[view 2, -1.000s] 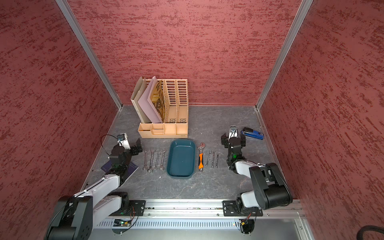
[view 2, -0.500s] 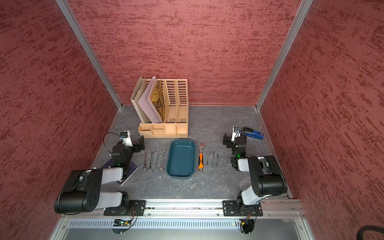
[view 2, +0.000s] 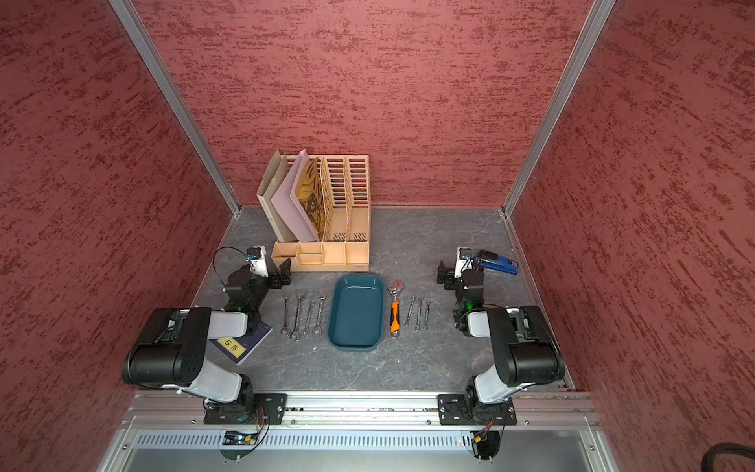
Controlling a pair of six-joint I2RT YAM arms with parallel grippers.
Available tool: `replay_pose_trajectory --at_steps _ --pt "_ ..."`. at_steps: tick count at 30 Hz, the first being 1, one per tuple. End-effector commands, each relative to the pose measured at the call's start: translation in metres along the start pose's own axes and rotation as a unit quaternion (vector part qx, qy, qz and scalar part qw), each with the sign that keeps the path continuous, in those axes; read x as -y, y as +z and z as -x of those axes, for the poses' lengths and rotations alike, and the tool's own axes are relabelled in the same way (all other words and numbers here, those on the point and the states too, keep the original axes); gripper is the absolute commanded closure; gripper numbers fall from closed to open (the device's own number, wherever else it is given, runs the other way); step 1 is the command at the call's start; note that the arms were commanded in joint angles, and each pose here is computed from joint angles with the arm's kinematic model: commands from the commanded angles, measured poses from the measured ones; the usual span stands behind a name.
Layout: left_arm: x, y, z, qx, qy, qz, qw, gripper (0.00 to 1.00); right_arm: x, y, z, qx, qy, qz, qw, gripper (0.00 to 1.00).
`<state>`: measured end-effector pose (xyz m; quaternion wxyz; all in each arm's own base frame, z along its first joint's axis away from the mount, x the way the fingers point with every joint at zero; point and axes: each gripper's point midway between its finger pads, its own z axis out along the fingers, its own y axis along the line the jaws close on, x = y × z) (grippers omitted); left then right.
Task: Take out the wrench from the storage box
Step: Reset both arms
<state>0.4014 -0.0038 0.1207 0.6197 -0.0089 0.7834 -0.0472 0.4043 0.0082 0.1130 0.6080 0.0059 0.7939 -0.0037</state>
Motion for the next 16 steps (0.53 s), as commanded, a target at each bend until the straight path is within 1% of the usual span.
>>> replay_pose_trajectory --at_steps 1,16 --pt "-0.0056 0.0012 -0.0071 -0.017 -0.003 0.011 1.0 0.0 0.0003 -0.0011 0.0049 0.013 0.005 0.004 1.0 0.01" --pt "-0.0059 0.0015 -0.0064 -0.016 -0.003 0.012 1.0 0.0 0.0004 -0.0006 0.0048 0.012 0.005 0.004 1.0 0.02"
